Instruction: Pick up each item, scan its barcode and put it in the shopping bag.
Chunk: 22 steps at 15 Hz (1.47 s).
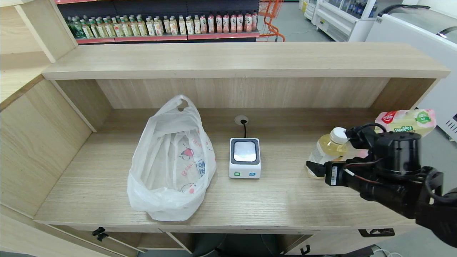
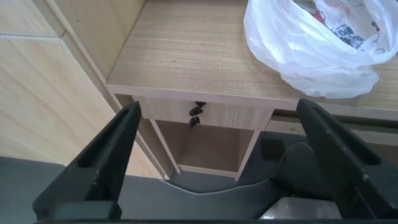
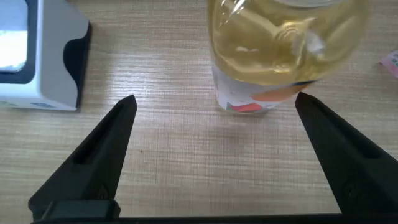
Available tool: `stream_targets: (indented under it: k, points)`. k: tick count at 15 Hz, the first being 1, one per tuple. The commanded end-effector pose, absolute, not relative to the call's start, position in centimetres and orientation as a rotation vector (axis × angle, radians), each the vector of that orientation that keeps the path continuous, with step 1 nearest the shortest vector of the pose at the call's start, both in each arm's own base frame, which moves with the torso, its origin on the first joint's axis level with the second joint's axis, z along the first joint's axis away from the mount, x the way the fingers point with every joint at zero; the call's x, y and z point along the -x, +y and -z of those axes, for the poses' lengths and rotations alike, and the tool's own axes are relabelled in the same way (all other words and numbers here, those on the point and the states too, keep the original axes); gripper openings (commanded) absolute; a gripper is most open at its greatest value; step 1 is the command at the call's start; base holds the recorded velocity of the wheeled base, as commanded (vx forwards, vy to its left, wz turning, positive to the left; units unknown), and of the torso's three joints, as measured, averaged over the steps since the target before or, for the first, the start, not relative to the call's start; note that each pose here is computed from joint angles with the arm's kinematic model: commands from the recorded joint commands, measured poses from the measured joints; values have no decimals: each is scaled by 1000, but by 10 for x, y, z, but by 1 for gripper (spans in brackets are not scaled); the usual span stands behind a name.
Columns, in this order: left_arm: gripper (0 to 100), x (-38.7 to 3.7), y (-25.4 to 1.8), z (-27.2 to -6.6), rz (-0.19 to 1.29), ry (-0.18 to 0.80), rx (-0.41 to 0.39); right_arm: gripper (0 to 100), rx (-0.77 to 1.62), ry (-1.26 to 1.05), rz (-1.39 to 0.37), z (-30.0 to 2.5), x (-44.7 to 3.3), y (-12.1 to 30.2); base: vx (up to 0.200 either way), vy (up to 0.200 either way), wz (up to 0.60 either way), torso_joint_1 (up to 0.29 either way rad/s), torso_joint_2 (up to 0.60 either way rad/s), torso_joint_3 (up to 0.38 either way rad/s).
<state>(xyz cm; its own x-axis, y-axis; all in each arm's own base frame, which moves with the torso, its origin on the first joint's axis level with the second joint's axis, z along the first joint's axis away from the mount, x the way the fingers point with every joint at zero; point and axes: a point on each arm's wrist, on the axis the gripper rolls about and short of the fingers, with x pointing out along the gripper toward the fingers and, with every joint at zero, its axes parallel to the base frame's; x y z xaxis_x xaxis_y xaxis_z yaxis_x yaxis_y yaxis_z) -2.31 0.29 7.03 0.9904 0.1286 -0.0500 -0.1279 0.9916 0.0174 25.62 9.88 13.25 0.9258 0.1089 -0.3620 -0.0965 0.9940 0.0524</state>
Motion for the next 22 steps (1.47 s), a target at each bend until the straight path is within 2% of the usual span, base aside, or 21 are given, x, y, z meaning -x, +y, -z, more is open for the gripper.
stream_targets:
  k: [1,7,11,14,17,22]
  points:
    - [100,23,3,-70,-129,53,-14,100,20,435,-90,-96,-273,113,0,0,0,0,0,0]
    - [100,23,3,-70,-129,53,-14,100,21,309,-60,-93,-285,119,0,0,0,0,0,0]
    - [100,23,3,-70,-129,53,-14,100,140,230,-35,-118,-282,106,0,0,0,0,0,0]
    - [100,23,3,-70,-129,53,-14,100,197,214,-4,-123,-285,94,0,0,0,0,0,0]
    - [100,23,3,-70,-129,53,-14,100,204,213,9,-123,-291,90,0,0,0,0,0,0]
    - [100,23,3,-70,-129,53,-14,100,210,226,-80,-109,-316,100,0,0,0,0,0,0]
